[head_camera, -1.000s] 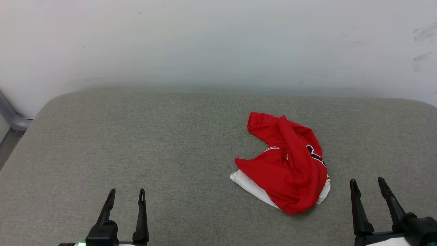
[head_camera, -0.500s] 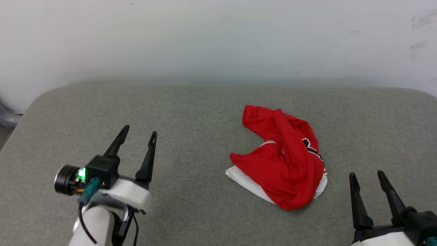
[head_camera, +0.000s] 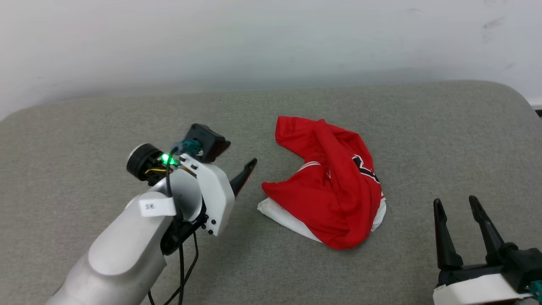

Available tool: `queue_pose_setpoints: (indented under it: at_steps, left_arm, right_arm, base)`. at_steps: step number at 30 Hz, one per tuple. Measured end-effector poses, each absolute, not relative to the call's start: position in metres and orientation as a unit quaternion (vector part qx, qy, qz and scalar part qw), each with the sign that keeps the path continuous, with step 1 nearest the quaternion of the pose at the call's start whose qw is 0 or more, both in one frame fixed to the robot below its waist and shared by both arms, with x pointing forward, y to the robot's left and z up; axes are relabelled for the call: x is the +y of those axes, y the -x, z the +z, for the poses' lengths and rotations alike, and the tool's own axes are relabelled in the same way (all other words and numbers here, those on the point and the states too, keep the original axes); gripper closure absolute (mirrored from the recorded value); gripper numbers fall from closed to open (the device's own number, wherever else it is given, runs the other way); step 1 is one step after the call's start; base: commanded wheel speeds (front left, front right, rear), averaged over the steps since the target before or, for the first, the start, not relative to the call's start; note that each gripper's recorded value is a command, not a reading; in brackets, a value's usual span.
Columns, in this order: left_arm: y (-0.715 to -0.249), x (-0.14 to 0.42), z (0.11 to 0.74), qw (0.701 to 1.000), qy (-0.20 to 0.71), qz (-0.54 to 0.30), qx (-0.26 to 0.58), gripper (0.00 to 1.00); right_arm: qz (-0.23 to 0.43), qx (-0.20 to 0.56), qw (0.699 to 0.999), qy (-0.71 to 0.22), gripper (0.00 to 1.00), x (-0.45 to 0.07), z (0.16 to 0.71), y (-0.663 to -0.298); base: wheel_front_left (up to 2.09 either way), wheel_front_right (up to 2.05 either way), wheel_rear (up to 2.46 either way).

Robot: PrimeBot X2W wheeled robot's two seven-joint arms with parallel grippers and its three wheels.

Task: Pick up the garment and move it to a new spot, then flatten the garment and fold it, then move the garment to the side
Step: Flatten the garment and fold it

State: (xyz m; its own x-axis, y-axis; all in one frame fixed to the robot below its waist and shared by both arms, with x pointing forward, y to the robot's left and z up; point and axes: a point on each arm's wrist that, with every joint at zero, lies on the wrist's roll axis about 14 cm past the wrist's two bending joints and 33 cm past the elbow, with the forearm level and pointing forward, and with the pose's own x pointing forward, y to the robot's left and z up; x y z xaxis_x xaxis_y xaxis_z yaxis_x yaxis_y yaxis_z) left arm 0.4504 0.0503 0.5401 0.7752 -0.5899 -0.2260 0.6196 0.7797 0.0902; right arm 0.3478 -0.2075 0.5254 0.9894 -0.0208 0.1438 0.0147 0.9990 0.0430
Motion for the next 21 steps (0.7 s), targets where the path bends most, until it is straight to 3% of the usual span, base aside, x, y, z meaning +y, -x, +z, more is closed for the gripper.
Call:
queue_pose_setpoints:
  at_steps: [10,21]
  left_arm:
    - [-0.435,0.011,0.47,0.848,-0.17,-0.416,0.282,0.0]
    - [-0.435,0.003,0.403,0.765,-0.245,-0.451,0.39,0.0]
  right_arm:
    - [-0.034,-0.066,0.997,-0.014,0.0,-0.224,0.523,-0.355]
    - [-0.058,-0.049,0.997,-0.01,0.0,-0.24,0.511,-0.368]
  base:
    - [0.0,0.0,0.0]
    - [0.0,0.0,0.0]
